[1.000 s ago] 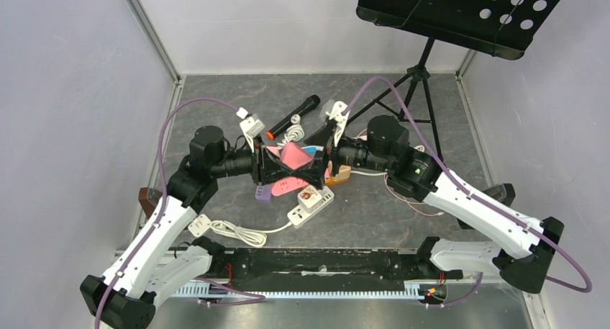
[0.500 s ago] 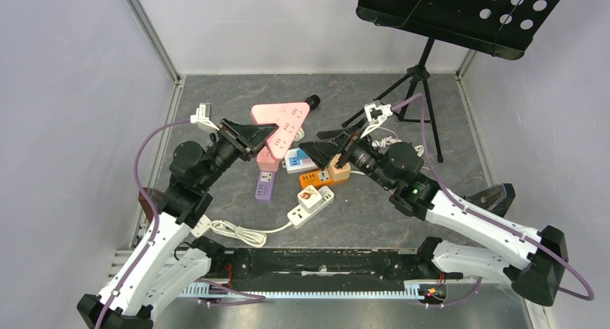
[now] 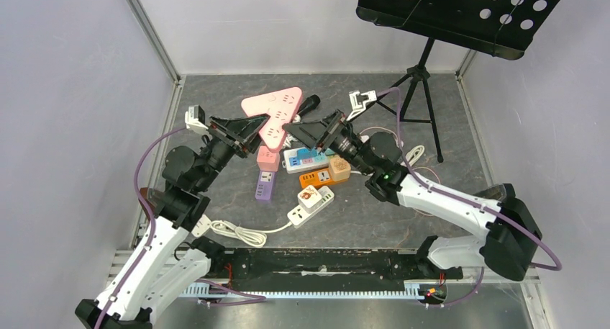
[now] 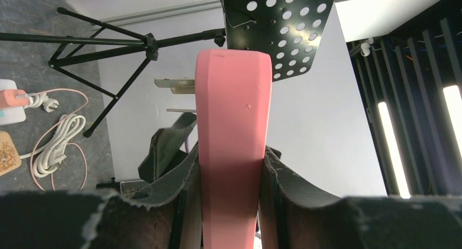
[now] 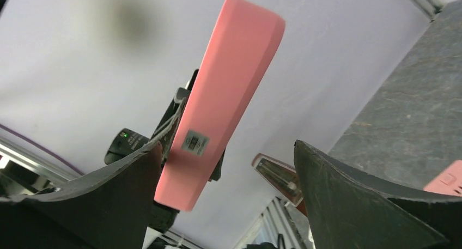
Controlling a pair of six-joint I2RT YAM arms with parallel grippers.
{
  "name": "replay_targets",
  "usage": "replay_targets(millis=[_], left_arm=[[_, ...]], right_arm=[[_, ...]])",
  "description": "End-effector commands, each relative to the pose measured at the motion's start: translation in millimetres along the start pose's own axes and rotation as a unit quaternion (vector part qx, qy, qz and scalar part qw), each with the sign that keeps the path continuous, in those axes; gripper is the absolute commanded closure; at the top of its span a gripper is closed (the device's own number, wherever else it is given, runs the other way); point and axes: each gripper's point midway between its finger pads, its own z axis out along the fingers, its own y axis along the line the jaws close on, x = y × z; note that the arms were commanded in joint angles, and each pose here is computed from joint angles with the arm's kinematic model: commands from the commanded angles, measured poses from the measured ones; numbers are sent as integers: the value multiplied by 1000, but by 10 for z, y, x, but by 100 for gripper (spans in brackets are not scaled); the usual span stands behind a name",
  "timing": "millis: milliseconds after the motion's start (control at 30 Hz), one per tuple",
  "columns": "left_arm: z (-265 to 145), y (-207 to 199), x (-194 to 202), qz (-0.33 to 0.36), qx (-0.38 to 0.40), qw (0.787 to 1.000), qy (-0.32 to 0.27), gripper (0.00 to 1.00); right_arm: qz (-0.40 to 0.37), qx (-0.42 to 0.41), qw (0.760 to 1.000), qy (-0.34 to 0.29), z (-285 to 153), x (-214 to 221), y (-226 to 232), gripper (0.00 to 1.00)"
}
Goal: Insert the plug
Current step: Pick up the plug from the center of the board.
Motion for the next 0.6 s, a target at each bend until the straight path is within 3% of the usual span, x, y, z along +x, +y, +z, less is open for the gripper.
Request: replay_targets(millis=[0, 433, 467, 567], left_arm=[[-66, -457, 61, 14, 58, 998, 19, 98], [-76, -440, 122, 64, 64, 995, 35, 98], [-74, -434, 121, 64, 63, 995, 35, 98], [-77, -439, 101, 71, 64, 995, 28, 90]], right_arm=[[41, -75, 996, -15, 130, -255, 414, 11], [74, -26, 996, 43, 314, -48, 182, 44], [79, -29, 995, 49, 326, -28, 194, 49], [83, -32, 994, 65, 362, 35, 183, 81]])
